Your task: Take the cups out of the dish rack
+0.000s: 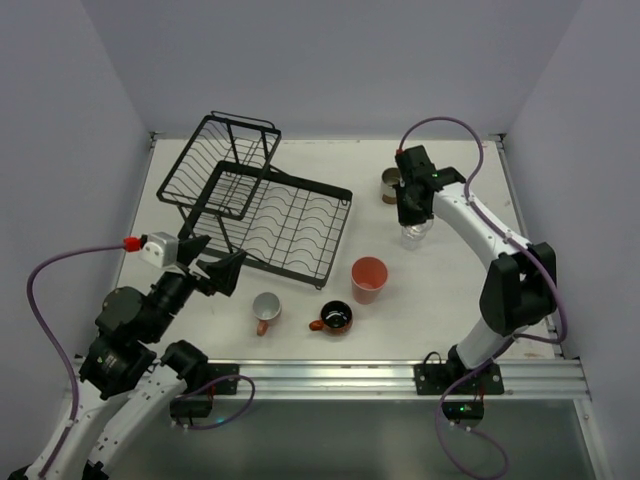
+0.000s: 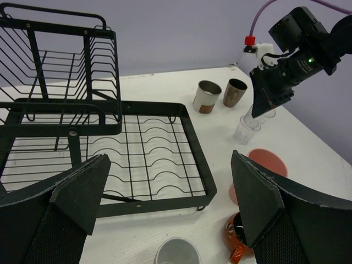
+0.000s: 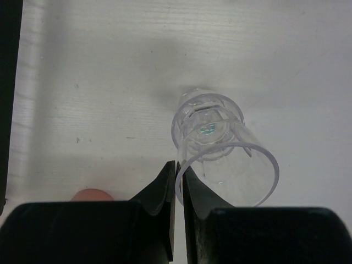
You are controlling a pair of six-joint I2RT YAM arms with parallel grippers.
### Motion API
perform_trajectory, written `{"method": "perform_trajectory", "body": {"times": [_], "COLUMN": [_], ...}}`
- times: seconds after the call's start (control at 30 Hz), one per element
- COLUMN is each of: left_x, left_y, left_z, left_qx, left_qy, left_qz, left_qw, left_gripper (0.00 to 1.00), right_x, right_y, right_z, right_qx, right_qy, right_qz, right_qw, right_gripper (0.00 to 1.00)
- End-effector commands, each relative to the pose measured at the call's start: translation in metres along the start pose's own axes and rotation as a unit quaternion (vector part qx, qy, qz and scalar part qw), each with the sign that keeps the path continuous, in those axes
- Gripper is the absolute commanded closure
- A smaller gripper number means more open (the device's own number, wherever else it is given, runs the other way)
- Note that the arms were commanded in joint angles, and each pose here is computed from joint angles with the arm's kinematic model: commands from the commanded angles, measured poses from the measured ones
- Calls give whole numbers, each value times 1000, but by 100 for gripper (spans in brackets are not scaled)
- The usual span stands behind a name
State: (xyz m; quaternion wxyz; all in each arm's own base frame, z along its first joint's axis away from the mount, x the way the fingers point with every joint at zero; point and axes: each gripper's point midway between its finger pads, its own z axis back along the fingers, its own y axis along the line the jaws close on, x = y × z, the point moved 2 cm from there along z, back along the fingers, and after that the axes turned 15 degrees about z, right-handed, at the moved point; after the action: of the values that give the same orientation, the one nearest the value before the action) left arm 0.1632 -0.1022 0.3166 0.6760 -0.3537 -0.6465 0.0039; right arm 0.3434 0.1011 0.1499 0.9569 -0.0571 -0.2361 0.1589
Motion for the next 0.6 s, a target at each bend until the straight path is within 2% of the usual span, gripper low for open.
{"method": "perform_trajectory", "body": {"times": [0.0,0.2,0.3,0.4,0.43,0.57], "left_x": [1,2,1,3,3,8], "left_y": [1,1,1,1,0,-3], "left_z": [-4,-6,-7,-7,-8,-9], "left_qx": [2,3,4,6,6,4], "left_qy": [-4,-1,0,-1,0,0], "left_qz": [-12,-11,-10,-9,-9,-8], "left_qw": [1000,1000,1000,1000,1000,1000], "left_gripper": [0,0,0,0,0,0], "right_x": [22,23,24,27,28,36], "right_y": [-6,-2,-3,-4,-5,-8], "right_z": [-3,-18,-20,-17,-14,3], "right_qx": [-6,-1,-3,-6,-7,-7], "right_qy": [-27,-21,-21,-27,-31,-59], "right_qz": [2,4,4,2,1,-6], "right_qw": [1000,1000,1000,1000,1000,998], "right_gripper": [100,100,94,77,66,50]}}
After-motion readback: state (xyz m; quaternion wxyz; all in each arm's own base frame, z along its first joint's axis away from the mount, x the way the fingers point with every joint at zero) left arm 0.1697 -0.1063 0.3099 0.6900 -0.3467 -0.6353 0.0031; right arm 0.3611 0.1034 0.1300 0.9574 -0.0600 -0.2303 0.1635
